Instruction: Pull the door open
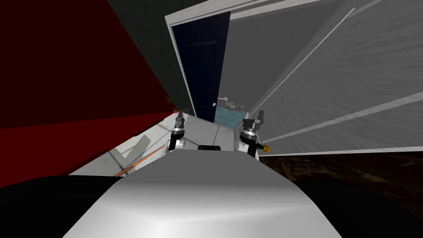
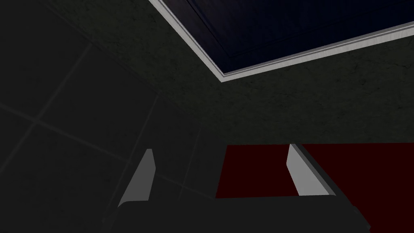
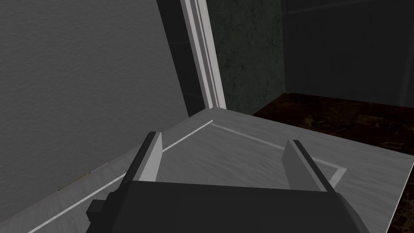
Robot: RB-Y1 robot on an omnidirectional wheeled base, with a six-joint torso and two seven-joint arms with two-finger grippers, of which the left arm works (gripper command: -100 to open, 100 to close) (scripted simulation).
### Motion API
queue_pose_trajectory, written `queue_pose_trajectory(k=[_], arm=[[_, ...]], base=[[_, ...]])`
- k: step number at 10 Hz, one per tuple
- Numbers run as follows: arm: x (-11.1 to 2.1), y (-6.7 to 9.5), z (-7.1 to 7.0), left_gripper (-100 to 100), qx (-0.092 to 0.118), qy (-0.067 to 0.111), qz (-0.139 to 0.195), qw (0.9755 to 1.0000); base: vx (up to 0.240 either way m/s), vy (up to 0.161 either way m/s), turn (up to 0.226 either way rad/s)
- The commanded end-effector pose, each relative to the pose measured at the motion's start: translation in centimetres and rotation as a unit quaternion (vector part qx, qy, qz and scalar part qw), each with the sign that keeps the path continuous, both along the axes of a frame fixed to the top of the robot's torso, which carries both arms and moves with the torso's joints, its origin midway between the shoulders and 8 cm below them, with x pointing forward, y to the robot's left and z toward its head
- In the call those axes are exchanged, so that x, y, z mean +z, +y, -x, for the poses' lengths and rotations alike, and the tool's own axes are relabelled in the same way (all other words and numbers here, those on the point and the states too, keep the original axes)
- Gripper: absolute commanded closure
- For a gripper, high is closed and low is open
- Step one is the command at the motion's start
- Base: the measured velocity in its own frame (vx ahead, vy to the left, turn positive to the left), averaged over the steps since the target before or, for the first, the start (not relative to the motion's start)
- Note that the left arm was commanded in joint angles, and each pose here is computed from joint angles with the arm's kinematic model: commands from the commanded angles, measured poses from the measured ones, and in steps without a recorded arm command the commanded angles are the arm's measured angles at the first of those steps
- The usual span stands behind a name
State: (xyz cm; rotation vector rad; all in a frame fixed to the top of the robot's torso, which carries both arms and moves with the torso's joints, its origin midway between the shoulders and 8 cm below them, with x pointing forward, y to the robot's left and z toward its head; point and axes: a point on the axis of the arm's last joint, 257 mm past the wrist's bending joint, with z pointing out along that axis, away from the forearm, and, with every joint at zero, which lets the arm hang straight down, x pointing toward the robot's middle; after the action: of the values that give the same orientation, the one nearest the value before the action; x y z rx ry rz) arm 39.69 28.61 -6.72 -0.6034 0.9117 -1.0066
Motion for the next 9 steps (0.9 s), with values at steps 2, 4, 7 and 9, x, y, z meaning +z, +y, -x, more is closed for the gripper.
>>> queue_pose_trajectory(k=[2, 4, 7, 9], arm=[[-1.5, 0.3, -0.5, -100, 0.015, 0.012, -0.027, 0.9995], [-2.6, 0.6, -0.9, -100, 0.025, 0.021, -0.046, 0.9984], [-4.4, 1.1, -1.4, -100, 0.041, 0.036, -0.076, 0.9956], [-5.7, 1.4, -1.7, -100, 0.052, 0.046, -0.096, 0.993]], base=[[0.107, -0.026, -0.066], [0.093, -0.017, -0.072], [0.096, -0.028, -0.074], [0.115, -0.02, -0.08]])
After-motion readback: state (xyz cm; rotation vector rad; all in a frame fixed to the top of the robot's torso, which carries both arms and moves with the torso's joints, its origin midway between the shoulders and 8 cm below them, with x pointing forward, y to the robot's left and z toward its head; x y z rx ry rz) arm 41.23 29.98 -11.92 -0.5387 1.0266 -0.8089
